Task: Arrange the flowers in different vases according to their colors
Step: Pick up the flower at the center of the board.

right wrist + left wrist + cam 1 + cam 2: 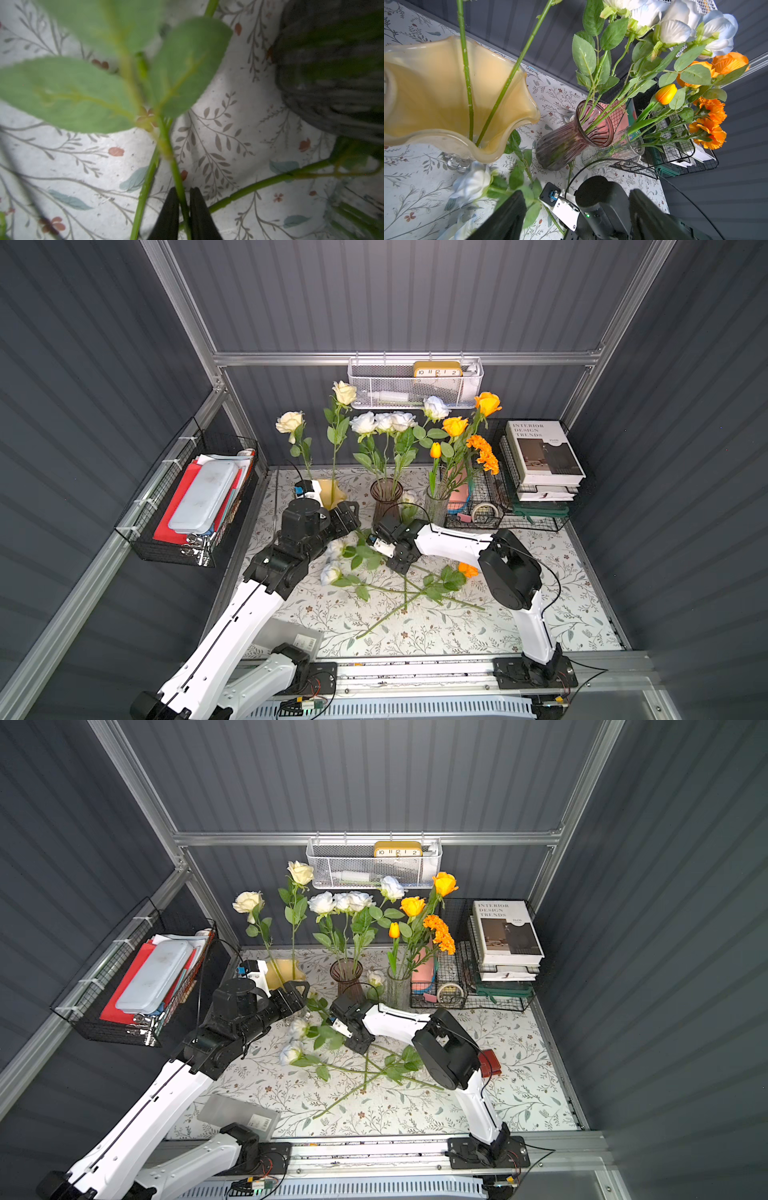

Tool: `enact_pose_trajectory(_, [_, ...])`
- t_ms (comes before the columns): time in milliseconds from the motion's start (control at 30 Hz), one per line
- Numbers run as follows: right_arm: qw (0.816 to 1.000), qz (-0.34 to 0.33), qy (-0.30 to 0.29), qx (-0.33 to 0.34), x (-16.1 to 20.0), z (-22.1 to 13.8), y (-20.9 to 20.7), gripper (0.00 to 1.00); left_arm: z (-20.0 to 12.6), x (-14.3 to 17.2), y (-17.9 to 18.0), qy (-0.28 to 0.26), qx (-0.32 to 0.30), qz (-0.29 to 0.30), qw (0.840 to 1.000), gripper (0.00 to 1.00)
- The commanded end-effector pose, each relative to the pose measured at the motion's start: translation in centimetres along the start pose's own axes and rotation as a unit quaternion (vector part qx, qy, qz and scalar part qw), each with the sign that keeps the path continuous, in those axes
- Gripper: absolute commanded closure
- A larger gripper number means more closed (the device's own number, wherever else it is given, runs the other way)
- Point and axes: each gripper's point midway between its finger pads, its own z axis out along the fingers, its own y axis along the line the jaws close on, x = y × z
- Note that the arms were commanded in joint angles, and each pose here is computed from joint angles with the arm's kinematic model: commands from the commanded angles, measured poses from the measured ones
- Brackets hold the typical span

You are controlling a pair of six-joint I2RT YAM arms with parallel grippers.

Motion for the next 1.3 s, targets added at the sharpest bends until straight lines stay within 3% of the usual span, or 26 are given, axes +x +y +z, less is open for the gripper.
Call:
enact_pose_trajectory(0, [0.999,0.003,-0.035,0.023,-1.8,-2.1,-1.3,0.97,-0.8,-0.3,0.3,-0.008,-0.006,0.011,1.000,0.18])
enact_pose_trajectory(400, [0.994,-0.014,-0.086,0.073,-3.3,-7.3,-2.7,1.00,-2.1,-0.9,0.5,-0.025,-0.012,0.011,1.000,0.17])
enact_pose_trajectory(633, [0.986,-0.026,-0.114,0.118,-3.2,-11.3,-4.2,1.00,-4.7,-3.9,0.8,-0.078,-0.044,0.022,0.996,0.15])
enact_pose_trajectory(833, [0.976,-0.023,-0.142,0.166,-2.8,-14.3,-5.8,1.00,-7.4,-7.8,0.1,-0.131,-0.072,0.051,0.988,0.12])
enact_pose_trajectory(967, [0.963,-0.008,-0.192,0.188,-3.5,-17.0,-6.6,1.00,-8.7,-9.3,-0.4,-0.157,-0.073,0.057,0.983,0.10])
enact_pose_trajectory(1267, [0.935,0.018,-0.273,0.225,-5.2,-23.2,-9.6,1.00,-7.8,-8.9,-0.4,-0.149,-0.070,0.058,0.985,0.09])
